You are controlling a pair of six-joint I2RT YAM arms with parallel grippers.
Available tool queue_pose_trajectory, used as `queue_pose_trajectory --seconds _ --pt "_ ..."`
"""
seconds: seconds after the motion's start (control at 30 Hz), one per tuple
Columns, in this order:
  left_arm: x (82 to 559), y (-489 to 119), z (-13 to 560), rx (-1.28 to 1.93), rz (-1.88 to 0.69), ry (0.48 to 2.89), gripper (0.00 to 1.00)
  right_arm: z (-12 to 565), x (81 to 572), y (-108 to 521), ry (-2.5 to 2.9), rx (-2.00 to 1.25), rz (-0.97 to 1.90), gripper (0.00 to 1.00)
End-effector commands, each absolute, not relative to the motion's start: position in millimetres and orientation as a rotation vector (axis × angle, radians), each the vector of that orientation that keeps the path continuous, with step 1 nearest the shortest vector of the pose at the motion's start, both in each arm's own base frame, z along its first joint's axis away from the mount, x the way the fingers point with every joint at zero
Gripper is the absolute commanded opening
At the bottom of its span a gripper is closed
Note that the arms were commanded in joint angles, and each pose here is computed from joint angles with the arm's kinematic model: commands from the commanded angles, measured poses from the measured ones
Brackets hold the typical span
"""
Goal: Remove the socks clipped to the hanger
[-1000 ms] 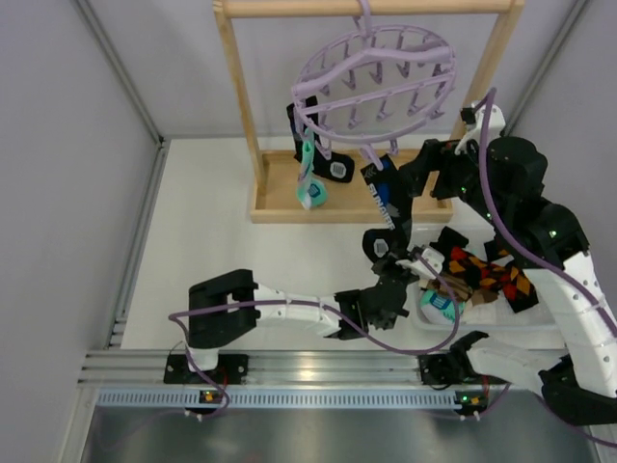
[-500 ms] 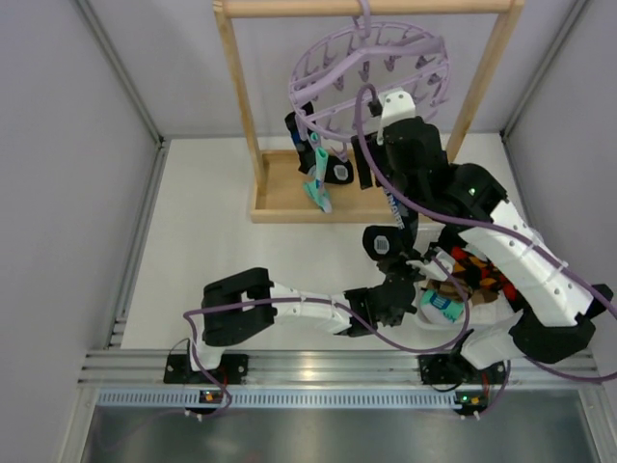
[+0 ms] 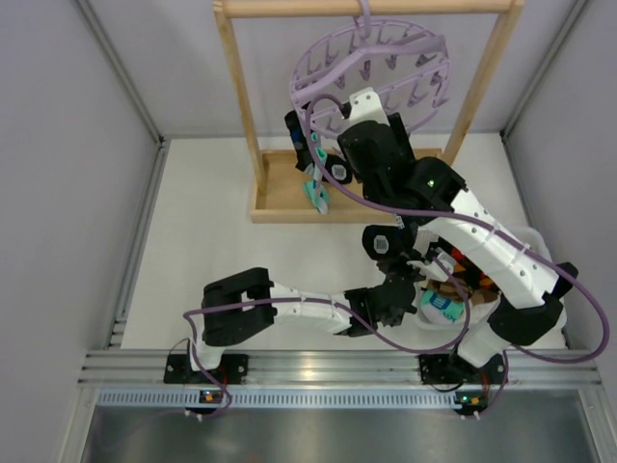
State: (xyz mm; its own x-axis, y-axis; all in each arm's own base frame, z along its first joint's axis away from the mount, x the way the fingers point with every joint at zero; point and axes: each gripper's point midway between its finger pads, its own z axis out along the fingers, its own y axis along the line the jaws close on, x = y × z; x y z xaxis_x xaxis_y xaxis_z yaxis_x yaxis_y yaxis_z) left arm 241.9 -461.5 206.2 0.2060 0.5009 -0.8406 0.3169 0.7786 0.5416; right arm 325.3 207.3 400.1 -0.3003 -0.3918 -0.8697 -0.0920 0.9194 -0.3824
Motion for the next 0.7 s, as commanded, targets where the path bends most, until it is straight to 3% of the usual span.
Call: queue_pose_trajectory --seconds 0.0,0.67 --pt "239.4 -465.1 228.2 0.677 0.098 1.373 0.00 415.6 318.7 200.5 1.813 -0.348 -0.412 0.62" --pt "235.6 -454.8 252.3 0.624 0.037 1.370 0.00 401.8 338.3 210.9 1.746 -0.329 -0.546 0.55"
